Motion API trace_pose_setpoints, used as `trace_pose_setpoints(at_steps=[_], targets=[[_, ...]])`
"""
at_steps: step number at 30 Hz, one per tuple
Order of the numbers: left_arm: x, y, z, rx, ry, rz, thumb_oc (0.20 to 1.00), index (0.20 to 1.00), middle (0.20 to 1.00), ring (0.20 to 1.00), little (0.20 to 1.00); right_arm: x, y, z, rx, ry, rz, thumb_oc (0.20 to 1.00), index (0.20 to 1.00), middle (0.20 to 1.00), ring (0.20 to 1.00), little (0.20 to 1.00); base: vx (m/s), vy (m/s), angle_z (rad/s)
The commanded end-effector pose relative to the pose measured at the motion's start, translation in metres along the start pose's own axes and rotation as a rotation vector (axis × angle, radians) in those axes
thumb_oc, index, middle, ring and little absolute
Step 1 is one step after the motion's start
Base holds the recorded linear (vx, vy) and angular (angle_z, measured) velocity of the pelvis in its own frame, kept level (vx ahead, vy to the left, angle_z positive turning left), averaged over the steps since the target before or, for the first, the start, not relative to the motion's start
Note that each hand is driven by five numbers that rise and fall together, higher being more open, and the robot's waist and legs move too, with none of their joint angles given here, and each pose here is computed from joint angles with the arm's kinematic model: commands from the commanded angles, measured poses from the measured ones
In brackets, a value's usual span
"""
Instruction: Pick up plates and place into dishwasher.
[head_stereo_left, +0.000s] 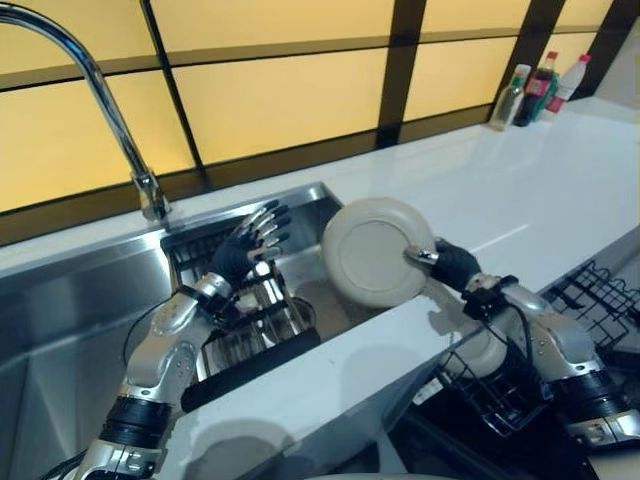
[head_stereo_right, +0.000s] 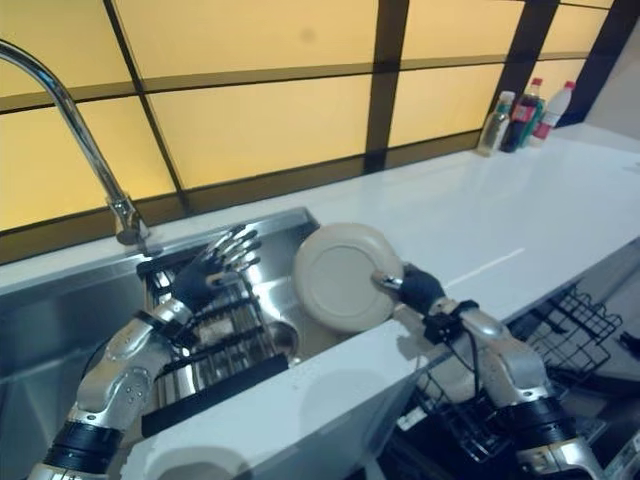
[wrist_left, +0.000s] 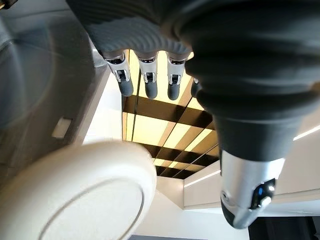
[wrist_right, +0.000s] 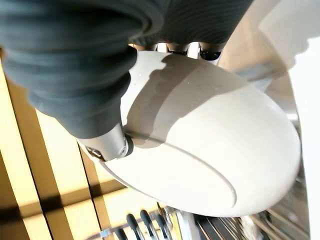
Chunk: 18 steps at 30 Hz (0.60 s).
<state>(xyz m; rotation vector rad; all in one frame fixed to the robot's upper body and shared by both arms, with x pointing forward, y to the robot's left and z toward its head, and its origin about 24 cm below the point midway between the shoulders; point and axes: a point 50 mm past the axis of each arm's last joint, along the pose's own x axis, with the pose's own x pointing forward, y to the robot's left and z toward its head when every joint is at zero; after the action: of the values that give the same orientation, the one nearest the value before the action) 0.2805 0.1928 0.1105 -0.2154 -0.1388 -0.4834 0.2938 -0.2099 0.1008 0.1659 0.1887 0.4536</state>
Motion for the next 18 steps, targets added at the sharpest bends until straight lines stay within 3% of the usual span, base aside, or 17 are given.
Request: trace_pose_setpoints(at_steps=[1,10,18], targets=[[-0.005,0.014,0.017,0.026,-0.074,0.044,1.0,1.0,1.0,1.0,1.0,-0.009,-0.007,0.031,-0.101,-0.155,-0.059,0.2,0.2,0.2,0.2,0.2,0.01,-0.038,-0.09],[-0.016,0.028,0.015,0.04,-0.053,0.141,1.0,1.0,1.0,1.0,1.0,-0.036,-0.051,0.047,-0.392,-0.143,-0.479,0.2,0.2,0.2,0.2,0.2,0.01,0.026,-0.06],[-0.031,0.045,0.018,0.067,-0.027,0.215,1.0,1.0,1.0,1.0,1.0,-0.062,-0.08,0.056,-0.525,-0.109,-0.767,0.2,0.2,0.2,0.2,0.2,0.02,0.105,-0.2]])
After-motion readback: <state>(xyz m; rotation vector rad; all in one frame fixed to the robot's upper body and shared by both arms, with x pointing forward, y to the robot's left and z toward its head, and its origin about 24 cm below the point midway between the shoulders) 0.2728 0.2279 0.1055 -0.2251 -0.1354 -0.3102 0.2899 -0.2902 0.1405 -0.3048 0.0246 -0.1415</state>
